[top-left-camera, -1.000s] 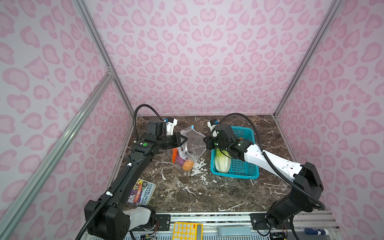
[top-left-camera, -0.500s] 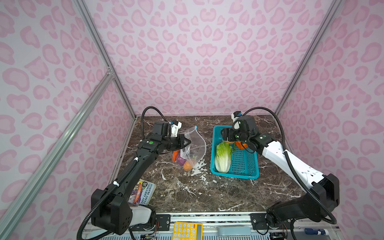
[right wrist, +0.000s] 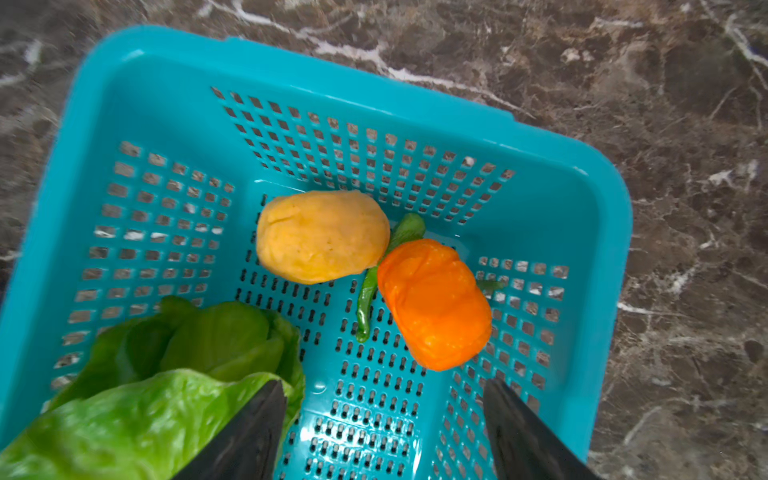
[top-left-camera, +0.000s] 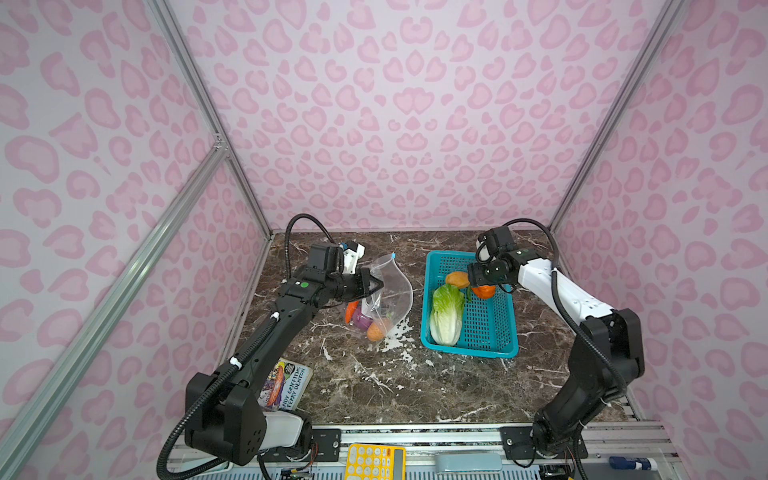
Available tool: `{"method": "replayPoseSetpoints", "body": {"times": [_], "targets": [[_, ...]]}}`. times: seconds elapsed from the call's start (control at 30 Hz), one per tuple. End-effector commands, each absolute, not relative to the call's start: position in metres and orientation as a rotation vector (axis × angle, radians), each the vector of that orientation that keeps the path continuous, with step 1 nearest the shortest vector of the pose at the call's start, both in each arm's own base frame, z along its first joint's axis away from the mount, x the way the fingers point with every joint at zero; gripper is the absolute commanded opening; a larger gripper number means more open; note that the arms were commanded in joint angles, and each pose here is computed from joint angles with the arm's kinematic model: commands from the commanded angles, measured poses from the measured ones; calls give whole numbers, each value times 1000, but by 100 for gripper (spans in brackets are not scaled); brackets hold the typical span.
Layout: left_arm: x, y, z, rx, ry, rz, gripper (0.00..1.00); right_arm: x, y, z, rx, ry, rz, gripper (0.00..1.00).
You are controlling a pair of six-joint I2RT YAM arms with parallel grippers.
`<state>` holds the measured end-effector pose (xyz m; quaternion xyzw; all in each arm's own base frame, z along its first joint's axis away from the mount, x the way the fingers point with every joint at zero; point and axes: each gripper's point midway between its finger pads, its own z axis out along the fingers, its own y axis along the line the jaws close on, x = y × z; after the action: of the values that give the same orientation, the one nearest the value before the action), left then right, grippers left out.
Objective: Place the food in the zip-top bag and seal the zipper
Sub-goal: 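Lower the right gripper onto the orange pumpkin and grasp it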
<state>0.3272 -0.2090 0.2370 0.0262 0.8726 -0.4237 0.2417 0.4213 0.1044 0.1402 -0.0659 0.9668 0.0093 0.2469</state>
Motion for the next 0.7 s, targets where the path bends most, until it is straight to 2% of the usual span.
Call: {"method": "replayPoseSetpoints", "body": {"times": [0.0, 0.23, 0.67], "targets": [[329, -208, 244, 84, 2352, -1147, 3, 425, 93, 131, -272, 2699, -111, 77], [329, -208, 240, 78, 2366, -1146, 3, 436, 75, 118, -304, 2721, -254, 77], [331, -210, 233, 68, 2384, -1144, 3, 428, 89, 55, -270, 2795, -110, 75]]}}
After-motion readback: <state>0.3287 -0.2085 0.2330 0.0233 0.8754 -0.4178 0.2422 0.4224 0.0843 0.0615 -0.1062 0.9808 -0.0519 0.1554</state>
